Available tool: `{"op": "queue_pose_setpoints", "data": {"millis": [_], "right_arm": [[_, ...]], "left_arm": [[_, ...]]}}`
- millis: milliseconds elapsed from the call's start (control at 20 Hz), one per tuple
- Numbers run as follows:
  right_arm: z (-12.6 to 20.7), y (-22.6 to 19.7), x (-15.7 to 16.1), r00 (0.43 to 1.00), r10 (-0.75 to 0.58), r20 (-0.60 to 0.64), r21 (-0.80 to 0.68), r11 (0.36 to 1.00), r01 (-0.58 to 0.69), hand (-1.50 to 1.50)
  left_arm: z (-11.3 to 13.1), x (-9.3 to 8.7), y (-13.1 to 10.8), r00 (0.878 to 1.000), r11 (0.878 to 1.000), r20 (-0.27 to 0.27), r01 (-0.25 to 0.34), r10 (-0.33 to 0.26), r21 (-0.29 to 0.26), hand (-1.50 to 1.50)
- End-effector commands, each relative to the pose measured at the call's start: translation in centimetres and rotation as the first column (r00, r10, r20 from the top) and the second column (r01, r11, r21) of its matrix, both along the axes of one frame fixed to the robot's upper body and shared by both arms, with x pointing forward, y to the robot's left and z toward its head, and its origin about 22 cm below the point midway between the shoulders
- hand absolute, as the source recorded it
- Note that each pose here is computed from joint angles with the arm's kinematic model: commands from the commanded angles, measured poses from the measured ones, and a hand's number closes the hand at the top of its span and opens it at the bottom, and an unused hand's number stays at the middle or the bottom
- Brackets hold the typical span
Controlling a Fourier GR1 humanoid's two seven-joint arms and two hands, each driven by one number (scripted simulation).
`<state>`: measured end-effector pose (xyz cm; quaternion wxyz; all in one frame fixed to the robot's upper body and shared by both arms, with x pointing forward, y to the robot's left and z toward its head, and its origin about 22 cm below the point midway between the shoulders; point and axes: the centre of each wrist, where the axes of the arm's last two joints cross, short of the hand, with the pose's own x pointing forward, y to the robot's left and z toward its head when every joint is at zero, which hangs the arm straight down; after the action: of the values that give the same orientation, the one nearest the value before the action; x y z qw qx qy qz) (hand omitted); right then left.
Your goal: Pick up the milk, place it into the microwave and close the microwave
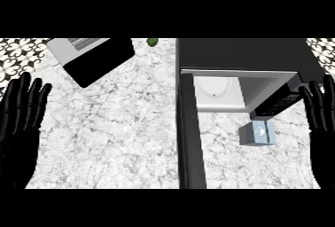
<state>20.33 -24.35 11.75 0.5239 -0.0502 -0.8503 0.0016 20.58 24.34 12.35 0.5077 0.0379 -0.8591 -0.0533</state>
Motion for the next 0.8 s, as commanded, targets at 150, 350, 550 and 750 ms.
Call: {"op": "queue_pose_setpoints", "data": {"millis": [150, 350, 550, 750], "right_arm": [[1.1, -1.9, -2.0, 0.973, 0.21, 0.1, -0.095, 0.975, -0.2, -1.5], [2.9, -1.3, -4.3, 0.913, 0.399, 0.078, -0.179, 0.907, -0.381, -1.5], [0.9, -3.4, -6.3, 0.912, 0.404, 0.075, -0.164, 0.907, -0.388, -1.5], [1.6, -4.1, -9.1, 0.914, 0.404, 0.045, -0.18, 0.903, -0.39, -1.5]], "left_arm": [[0.5, -1.9, -3.4, 0.997, 0.999, 0.083, -0.008, 0.011, -0.031, -1.5], [-1.6, -3.6, -4.5, 0.993, 0.971, -0.105, -0.077, 0.055, -0.224, -1.5], [-1.3, -6.9, -5.1, 0.992, 0.965, -0.105, -0.092, 0.068, -0.245, -1.5], [-2.2, -10.0, -5.0, 0.995, 0.966, -0.085, -0.078, 0.059, -0.246, -1.5]]}}
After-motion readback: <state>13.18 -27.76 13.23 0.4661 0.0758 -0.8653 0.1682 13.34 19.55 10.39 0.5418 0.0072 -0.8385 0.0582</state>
